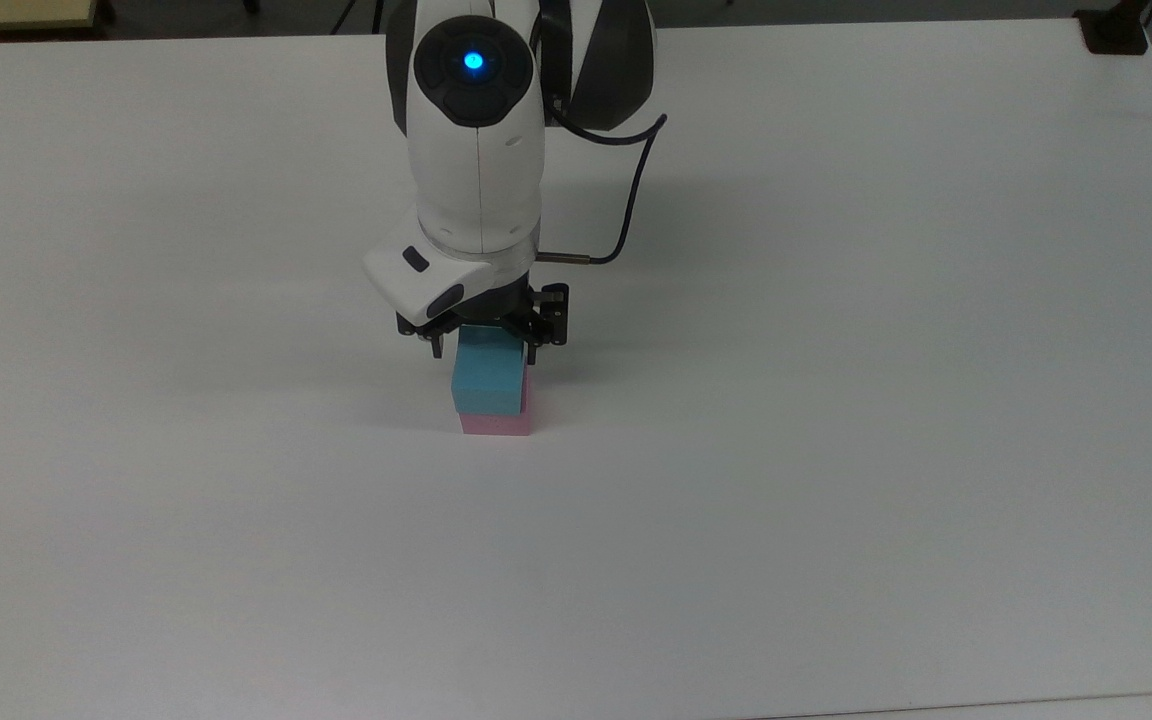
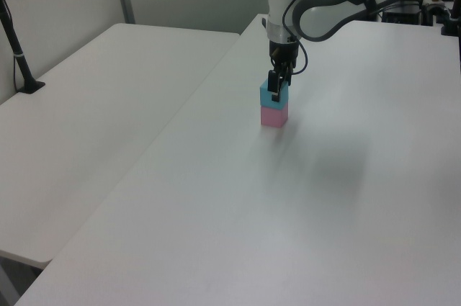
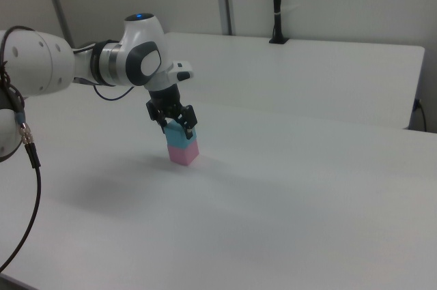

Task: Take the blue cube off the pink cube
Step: 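Lift the light-blue cube off the pink cube and move it aside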

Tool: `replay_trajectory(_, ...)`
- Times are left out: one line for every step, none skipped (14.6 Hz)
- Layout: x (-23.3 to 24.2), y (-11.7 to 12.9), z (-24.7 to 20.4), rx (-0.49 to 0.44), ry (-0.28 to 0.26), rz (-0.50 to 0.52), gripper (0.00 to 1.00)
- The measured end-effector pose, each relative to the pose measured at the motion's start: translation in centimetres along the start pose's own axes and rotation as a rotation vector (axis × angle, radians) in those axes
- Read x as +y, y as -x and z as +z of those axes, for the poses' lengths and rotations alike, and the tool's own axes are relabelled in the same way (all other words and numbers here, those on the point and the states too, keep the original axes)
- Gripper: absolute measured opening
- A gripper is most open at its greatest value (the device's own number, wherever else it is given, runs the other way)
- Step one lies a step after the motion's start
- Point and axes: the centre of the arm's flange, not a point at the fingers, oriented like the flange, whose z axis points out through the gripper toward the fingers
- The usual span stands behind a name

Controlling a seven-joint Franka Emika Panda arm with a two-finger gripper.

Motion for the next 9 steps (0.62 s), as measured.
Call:
replay_trajectory(-0.3, -0.1, 0.0, 0.013, -0.002, 0.001, 0.9)
replay_trajectory(-0.6, -0.2, 0.0, 0.019, -0.004, -0.001, 0.82)
replay_trajectory(-0.9, -0.2, -0.1, 0.021, -0.004, -0.004, 0.7)
replay_trajectory(-1.0, -0.3, -0.3, 0.025, -0.005, -0.005, 0.58)
replay_trajectory(-0.9, -0.4, -0.6, 0.03, -0.005, -0.004, 0.58)
replay_trajectory(-0.7, -0.5, -1.0, 0.038, -0.003, -0.002, 0.58)
replay_trajectory(0.0, -0.6, -1.6, 0.048, -0.001, 0.002, 0.58)
replay_trajectory(1.4, -0.7, -2.2, 0.057, 0.004, 0.007, 0.58)
replay_trajectory(2.7, -0.8, -2.3, 0.059, 0.009, 0.003, 0.58)
